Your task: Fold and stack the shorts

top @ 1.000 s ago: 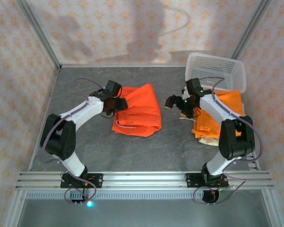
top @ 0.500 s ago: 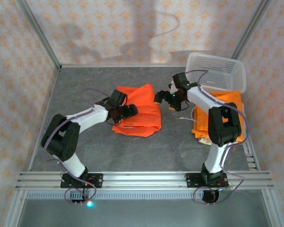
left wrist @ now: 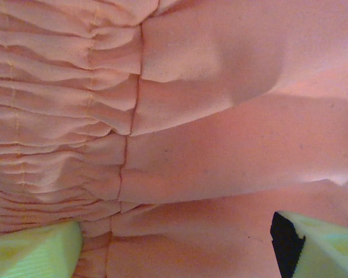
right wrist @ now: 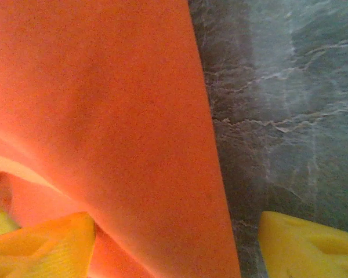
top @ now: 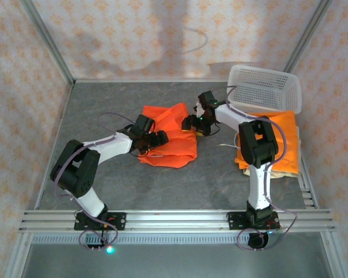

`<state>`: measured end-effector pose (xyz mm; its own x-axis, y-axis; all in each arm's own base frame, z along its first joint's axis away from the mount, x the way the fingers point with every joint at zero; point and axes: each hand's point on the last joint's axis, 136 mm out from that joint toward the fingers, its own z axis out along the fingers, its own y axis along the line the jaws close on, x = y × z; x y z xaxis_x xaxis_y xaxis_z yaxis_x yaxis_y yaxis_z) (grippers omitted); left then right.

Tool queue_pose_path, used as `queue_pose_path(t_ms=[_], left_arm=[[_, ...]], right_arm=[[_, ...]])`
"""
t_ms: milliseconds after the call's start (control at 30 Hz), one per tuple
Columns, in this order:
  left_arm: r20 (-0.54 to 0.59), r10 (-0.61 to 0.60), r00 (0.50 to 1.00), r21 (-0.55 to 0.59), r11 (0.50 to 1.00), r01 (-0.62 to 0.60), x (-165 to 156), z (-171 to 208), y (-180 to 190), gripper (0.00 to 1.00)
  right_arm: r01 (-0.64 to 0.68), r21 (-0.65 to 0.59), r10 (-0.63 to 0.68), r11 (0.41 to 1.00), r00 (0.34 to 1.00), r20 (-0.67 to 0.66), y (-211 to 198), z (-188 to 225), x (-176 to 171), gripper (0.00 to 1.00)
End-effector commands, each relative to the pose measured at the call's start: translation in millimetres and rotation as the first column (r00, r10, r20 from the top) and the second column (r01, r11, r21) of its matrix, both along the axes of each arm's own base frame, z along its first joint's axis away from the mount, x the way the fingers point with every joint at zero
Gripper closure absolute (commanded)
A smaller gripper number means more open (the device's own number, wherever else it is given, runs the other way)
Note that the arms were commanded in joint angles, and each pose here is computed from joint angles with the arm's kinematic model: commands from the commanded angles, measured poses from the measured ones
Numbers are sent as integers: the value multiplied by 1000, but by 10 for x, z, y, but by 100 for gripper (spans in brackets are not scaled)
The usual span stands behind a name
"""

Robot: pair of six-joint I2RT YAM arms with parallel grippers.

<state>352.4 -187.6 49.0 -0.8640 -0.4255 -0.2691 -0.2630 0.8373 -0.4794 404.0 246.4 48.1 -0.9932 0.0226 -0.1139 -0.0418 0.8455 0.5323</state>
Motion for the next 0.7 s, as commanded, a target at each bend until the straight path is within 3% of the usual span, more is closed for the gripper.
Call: queue_pose_path(t_ms=[0,167,333,467,600,667], left_arm=[[-75,18,997,56,998,-14,-177,-242,134,14],[-54,28,998,40,999,-26,-146,-176,122,14],[30,62,998,-14,998,-61,-66,90,101,13],[123,78,989,-23,997,-76,-20,427,153,12],[217,97,971,-49,995,-88,-13,755,206,9],[252,108,962,-62,994,-95,-21,873,233,2]], right_arm=[[-39,19,39,999,999,14,145,-8,31,33],[-69,14,69,998,997,18,303,-52,-40,57],[-61,-76,65,995,997,49,205,4,-74,99],[-19,-236,43,971,994,97,-142,209,-151,100],[46,-432,28,901,986,165,-638,582,-290,100],[64,-498,40,865,980,195,-836,789,-378,100]])
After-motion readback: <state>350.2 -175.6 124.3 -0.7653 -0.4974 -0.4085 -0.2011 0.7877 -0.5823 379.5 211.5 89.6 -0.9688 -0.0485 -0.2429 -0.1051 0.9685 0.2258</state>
